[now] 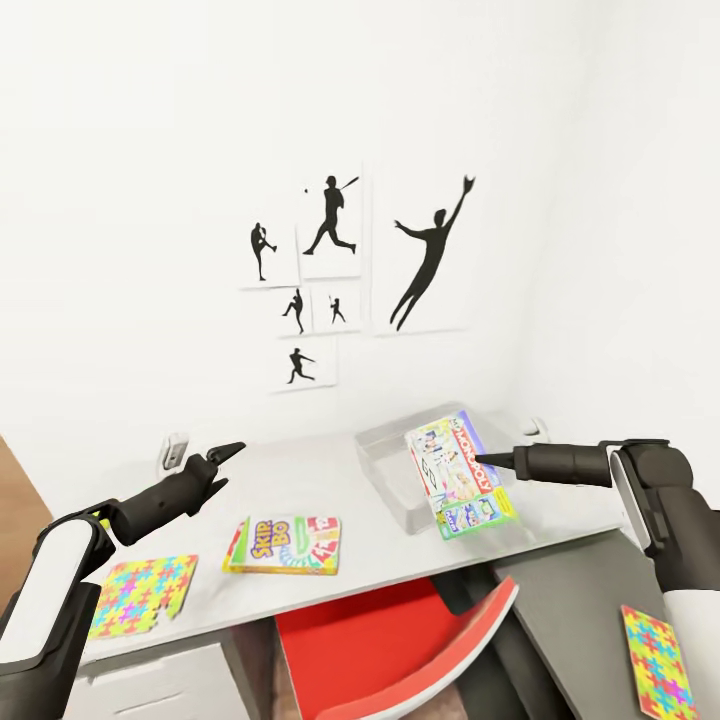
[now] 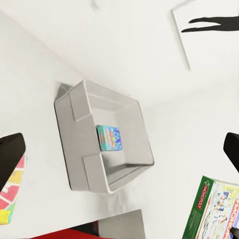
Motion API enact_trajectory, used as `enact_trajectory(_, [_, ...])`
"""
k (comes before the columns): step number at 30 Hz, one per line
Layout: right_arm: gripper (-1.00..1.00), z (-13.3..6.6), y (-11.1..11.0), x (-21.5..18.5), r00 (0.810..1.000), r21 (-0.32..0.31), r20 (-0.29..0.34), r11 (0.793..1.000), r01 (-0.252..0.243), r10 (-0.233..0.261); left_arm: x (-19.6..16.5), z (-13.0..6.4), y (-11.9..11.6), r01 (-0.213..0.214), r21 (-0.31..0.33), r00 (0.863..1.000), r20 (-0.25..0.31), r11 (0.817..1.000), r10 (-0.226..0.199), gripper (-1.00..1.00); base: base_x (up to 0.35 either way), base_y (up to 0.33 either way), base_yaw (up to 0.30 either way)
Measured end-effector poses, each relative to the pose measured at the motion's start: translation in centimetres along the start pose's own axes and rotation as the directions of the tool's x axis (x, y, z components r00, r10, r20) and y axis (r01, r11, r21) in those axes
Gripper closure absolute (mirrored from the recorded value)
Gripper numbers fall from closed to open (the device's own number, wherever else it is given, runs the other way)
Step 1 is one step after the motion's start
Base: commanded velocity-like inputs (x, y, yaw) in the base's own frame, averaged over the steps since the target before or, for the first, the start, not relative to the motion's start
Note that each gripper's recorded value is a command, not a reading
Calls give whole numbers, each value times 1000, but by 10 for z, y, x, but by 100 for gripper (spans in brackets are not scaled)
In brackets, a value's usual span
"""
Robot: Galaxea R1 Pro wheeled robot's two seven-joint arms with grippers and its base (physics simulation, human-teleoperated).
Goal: Put all the toys in the child's room - the three board games (two on the bed and one on the table), the two jigsaw puzzles on the table, and the tennis ball on the table - inside the toy box on the table in the child's room.
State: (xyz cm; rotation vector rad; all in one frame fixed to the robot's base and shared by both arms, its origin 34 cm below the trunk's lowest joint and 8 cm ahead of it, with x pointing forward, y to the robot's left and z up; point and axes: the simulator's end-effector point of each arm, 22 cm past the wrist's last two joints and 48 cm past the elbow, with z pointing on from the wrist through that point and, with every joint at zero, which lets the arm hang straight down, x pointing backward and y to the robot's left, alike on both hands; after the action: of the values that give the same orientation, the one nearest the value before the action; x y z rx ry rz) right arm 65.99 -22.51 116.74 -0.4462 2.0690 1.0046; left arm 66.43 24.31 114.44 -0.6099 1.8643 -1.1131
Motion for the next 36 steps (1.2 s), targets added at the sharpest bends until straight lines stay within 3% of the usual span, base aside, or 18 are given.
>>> enact_trajectory(25, [100, 0, -1, 0, 1000, 2, 0, 1000, 0, 0, 0, 0, 0, 0, 0, 1000, 0, 1000, 0, -100, 13, -11, 291])
enact_trajectory(36, [100, -1, -1, -1, 1000, 1, 3, 1000, -2, 2, 0, 0, 0, 1, 1, 1000, 0, 1000, -1, -100, 0, 0, 80])
